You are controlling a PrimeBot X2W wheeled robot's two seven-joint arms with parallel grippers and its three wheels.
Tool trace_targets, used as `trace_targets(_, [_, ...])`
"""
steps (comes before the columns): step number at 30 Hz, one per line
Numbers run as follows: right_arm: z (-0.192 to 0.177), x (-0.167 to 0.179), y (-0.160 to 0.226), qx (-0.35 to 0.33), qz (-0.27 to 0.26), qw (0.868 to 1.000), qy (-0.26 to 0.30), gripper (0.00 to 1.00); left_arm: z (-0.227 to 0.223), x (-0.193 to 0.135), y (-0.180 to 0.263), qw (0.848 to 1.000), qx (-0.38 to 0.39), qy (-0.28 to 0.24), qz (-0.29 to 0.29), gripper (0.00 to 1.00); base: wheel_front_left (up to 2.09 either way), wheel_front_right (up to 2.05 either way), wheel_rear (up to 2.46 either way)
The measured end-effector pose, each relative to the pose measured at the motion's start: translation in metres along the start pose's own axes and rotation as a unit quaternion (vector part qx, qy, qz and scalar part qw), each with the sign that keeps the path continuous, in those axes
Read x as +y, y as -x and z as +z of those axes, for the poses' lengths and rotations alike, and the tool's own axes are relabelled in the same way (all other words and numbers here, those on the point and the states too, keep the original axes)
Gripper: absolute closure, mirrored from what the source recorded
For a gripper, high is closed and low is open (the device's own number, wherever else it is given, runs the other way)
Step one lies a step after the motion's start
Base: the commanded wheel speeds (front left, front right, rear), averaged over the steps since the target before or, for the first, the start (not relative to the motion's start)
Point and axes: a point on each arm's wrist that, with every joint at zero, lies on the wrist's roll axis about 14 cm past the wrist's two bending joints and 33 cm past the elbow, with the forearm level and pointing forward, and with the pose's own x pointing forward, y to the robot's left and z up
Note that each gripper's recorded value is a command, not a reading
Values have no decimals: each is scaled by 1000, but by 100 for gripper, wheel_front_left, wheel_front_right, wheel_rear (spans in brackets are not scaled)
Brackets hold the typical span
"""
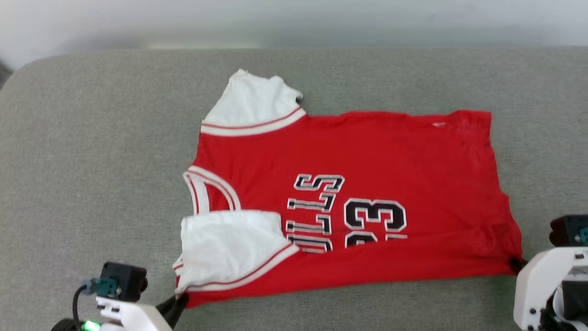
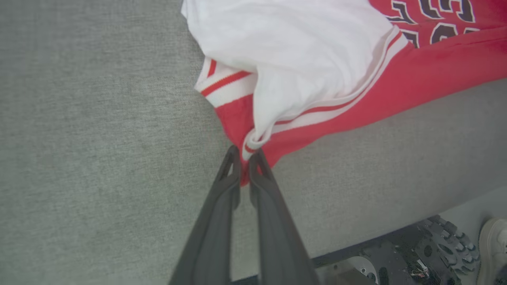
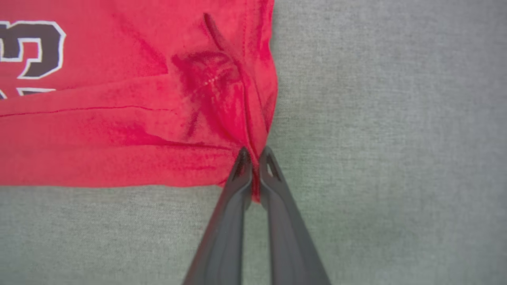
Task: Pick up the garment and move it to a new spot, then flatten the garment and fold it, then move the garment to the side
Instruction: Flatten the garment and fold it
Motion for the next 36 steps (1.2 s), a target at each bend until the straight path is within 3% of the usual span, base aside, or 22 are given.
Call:
trace_targets(10, [-41,-24,36,43,-30,998,-25,100,-31,-13,11,999,49,5,-22,100,0,0,0])
trace_targets(21, [-67,-23,28,88,-26,995,-30,100,-59,-22,-2,995,92,13,-45,100,0,0,0])
trace_targets(22, [-67,-23,26,87,-26,995,-30,51,-58,-23,-3,995,90,15,-48,100,0,0,0])
trace_targets(23, [-66,-23,25,85,-26,996,-28,0,-56,-24,-5,995,84,16,-49,81,0,0,0])
trace_targets(24, [-67,-23,24,86,-26,996,-28,0,-54,-24,-6,996,79,16,-50,11,0,0,0])
trace_targets(25, [-65,-23,24,82,-26,996,-27,0,-53,-22,-7,996,74,15,-49,0,0,0,0])
trace_targets(31, [-35,-26,27,21,-26,999,-27,0,-25,-19,-8,999,-1,5,-47,0,0,0,0])
trace_targets(36, [22,-22,40,-103,-16,994,-29,0,30,-19,-2,990,-134,-9,-42,0,0,0,0])
